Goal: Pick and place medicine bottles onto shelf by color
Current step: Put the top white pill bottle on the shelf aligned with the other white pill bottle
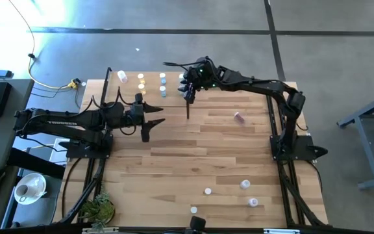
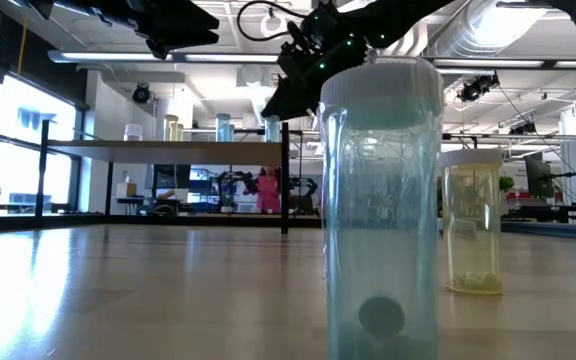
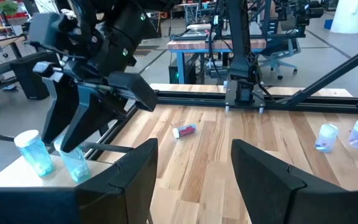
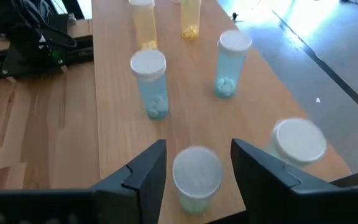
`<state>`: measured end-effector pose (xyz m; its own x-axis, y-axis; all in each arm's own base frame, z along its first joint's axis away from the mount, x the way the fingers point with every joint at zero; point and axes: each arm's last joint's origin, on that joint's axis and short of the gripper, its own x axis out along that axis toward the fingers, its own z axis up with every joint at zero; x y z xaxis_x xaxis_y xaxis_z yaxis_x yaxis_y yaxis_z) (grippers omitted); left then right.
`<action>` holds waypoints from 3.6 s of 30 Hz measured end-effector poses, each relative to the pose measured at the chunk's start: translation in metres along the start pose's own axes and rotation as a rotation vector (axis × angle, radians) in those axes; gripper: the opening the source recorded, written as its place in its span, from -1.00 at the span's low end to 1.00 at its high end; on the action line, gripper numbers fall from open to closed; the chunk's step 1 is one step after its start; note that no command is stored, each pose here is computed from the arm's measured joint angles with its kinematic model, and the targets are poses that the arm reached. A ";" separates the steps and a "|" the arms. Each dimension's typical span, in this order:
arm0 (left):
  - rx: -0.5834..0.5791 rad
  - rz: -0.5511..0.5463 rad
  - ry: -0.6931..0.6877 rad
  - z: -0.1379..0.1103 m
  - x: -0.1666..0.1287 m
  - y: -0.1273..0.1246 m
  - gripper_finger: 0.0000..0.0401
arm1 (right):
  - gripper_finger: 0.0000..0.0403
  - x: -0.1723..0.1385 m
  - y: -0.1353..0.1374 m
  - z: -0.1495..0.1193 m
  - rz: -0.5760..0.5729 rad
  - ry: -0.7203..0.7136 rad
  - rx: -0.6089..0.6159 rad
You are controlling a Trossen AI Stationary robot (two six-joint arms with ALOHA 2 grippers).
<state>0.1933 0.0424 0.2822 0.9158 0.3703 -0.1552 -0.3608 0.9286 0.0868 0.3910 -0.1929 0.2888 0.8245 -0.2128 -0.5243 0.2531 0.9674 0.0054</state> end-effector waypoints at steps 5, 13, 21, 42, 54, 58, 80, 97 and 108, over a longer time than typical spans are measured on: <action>0.000 0.000 0.000 0.000 0.000 0.000 -0.03 | -0.14 -0.006 0.000 0.010 0.001 0.010 0.004; 0.000 0.012 0.001 0.000 0.000 0.000 -0.03 | -0.14 -0.029 0.002 0.034 0.008 0.078 0.038; 0.000 0.026 0.002 0.000 0.000 0.001 -0.03 | -0.14 -0.051 0.012 0.037 0.043 0.273 0.027; 0.018 0.021 0.088 -0.009 0.000 0.000 -0.03 | -0.14 -0.072 0.068 0.000 0.093 0.789 0.005; 0.023 0.020 0.112 -0.011 -0.001 0.000 -0.03 | -0.14 -0.096 0.099 -0.061 0.006 0.934 0.008; 0.023 0.020 0.112 -0.011 -0.001 0.000 -0.03 | -0.14 -0.120 0.111 -0.082 -0.007 0.926 0.051; 0.026 0.019 0.132 -0.013 -0.001 0.000 -0.03 | -0.14 -0.247 0.166 -0.149 -0.045 0.754 0.461; 0.030 0.017 0.156 -0.015 -0.001 0.000 -0.03 | -0.14 -0.269 0.202 -0.170 -0.013 0.706 0.509; 0.025 0.018 0.155 -0.015 -0.001 0.000 -0.03 | -0.14 -0.281 0.222 -0.174 0.048 0.615 0.548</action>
<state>0.1895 0.0424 0.2675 0.8705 0.3876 -0.3033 -0.3702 0.9218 0.1152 0.1277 0.1056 0.2894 0.4566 0.0941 -0.8847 0.5670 0.7355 0.3709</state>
